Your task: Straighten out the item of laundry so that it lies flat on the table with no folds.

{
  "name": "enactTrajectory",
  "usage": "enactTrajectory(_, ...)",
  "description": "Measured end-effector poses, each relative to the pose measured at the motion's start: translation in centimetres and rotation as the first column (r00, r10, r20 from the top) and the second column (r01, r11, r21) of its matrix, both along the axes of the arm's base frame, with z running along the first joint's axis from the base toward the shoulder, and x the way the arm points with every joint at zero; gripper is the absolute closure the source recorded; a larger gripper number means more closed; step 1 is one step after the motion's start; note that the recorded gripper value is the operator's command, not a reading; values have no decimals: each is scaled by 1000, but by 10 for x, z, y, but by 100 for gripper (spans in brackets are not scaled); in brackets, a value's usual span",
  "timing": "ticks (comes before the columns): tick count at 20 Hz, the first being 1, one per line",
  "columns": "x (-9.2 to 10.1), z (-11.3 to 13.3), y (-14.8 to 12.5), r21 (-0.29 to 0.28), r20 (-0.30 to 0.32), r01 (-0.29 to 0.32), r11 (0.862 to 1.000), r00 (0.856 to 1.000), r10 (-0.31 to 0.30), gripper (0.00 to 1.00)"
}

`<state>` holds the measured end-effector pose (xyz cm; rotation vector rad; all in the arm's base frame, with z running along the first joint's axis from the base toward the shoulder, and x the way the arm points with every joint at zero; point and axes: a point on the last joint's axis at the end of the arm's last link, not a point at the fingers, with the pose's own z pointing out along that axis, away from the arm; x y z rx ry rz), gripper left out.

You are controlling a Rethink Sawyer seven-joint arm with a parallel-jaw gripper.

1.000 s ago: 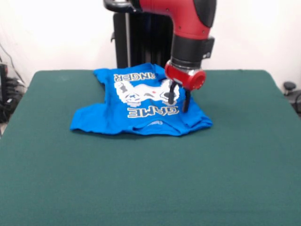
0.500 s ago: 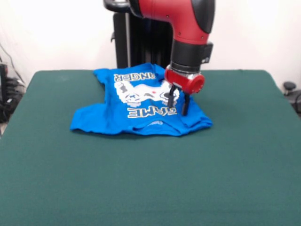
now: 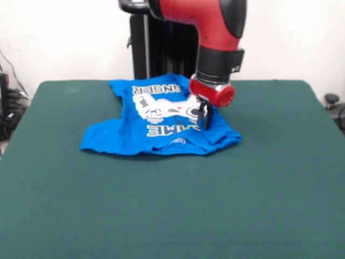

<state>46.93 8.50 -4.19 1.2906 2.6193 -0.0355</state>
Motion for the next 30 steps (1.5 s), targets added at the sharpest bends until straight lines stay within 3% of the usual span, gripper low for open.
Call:
enactTrajectory(19,4,13,3,8,-21,1,1000,1000,0,100)
enactTrajectory(20,4,14,11,7,-17,-17,1000,1000,17,0)
enactTrajectory(30,2,14,18,8,-18,-31,999,999,31,0)
